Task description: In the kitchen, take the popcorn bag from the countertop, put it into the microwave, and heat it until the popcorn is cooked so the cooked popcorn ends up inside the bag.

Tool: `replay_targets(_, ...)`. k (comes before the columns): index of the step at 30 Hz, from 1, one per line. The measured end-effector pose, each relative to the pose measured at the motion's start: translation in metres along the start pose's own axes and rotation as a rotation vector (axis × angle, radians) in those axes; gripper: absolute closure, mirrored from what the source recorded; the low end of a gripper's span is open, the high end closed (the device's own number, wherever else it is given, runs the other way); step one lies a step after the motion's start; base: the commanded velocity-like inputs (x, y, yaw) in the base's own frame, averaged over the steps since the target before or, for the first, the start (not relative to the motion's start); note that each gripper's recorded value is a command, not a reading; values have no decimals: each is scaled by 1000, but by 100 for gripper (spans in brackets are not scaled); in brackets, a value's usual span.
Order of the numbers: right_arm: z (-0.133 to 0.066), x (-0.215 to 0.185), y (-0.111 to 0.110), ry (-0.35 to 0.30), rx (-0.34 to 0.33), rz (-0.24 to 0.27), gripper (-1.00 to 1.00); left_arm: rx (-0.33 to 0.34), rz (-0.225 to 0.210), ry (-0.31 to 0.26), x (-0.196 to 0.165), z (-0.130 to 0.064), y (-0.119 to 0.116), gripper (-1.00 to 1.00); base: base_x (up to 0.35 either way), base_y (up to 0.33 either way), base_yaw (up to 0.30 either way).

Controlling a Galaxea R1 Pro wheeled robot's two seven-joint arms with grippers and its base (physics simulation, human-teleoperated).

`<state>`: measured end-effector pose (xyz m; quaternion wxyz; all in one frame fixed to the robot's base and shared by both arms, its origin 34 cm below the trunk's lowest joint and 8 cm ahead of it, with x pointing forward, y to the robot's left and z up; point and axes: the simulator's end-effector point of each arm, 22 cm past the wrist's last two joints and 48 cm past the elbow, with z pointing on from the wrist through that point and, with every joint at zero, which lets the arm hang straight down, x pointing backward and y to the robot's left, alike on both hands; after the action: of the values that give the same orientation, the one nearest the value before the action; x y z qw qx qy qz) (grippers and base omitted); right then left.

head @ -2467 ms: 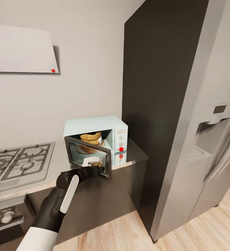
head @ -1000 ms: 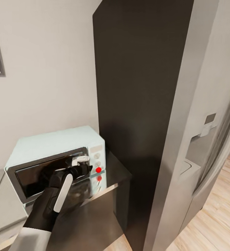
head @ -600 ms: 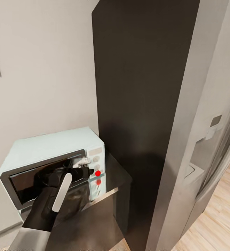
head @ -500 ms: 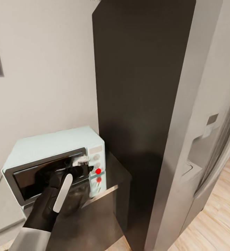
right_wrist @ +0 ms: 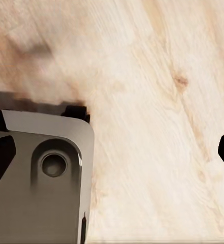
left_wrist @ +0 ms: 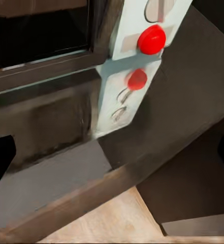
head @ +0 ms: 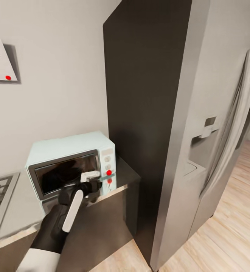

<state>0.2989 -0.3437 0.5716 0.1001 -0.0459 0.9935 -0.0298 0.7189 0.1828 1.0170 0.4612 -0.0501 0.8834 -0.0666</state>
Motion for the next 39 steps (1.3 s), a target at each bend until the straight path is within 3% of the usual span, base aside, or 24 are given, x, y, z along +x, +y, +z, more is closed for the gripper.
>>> replay_targets(3, 0, 0, -1, 1, 1, -3, -100, -11, -16, 11, 5, 0, -8, -100, -348, 0, 0)
replay_targets(6, 0, 1, 0, 3, 0, -5, -100, -21, -17, 77, 31, 13, -10, -100, -348, 0, 0)
replay_targets(8, 0, 1, 0, 3, 0, -5, -100, -31, -27, 156, 68, 30, -7, -100, -348, 0, 0)
replay_targets(11, 0, 1, -1, 4, 1, -5, -100, -60, -99, 222, 129, 59, 4, -100, -348, 0, 0)
replay_targets(12, 0, 1, -1, 4, 1, -5, -100, -75, -105, 253, 150, 64, 9, -100, -348, 0, 0)
replay_targets(18, 0, 1, -1, 4, 1, -5, -100, -132, -116, 367, 229, 74, 29, -100, -348, 0, 0)
replay_targets(20, 0, 1, 0, 5, 0, -5, -100, -167, -120, 427, 274, 72, 41, -100, -255, 0, 0)
replay_targets(23, 0, 1, 3, 6, -3, -5, -100, -168, -139, 504, 348, 62, 51, -100, -61, 0, 0)
replay_targets(26, 0, 1, 4, 3, -5, -5, -100, -139, -166, 581, 420, 38, 64, -100, -8, 0, 0)
replay_targets(31, 0, 0, 3, 2, -4, -9, -100, -193, -181, 580, 438, 26, 112, -100, 0, 0, 0)
replay_targets(35, 0, 0, 6, 0, -7, -13, -100, -273, -267, 673, 511, -25, 144, -100, 0, 0, 0)
replay_targets(39, 0, -1, 8, -3, -11, -21, -100, -328, -287, 714, 571, -76, 159, -100, 0, 0, 0)
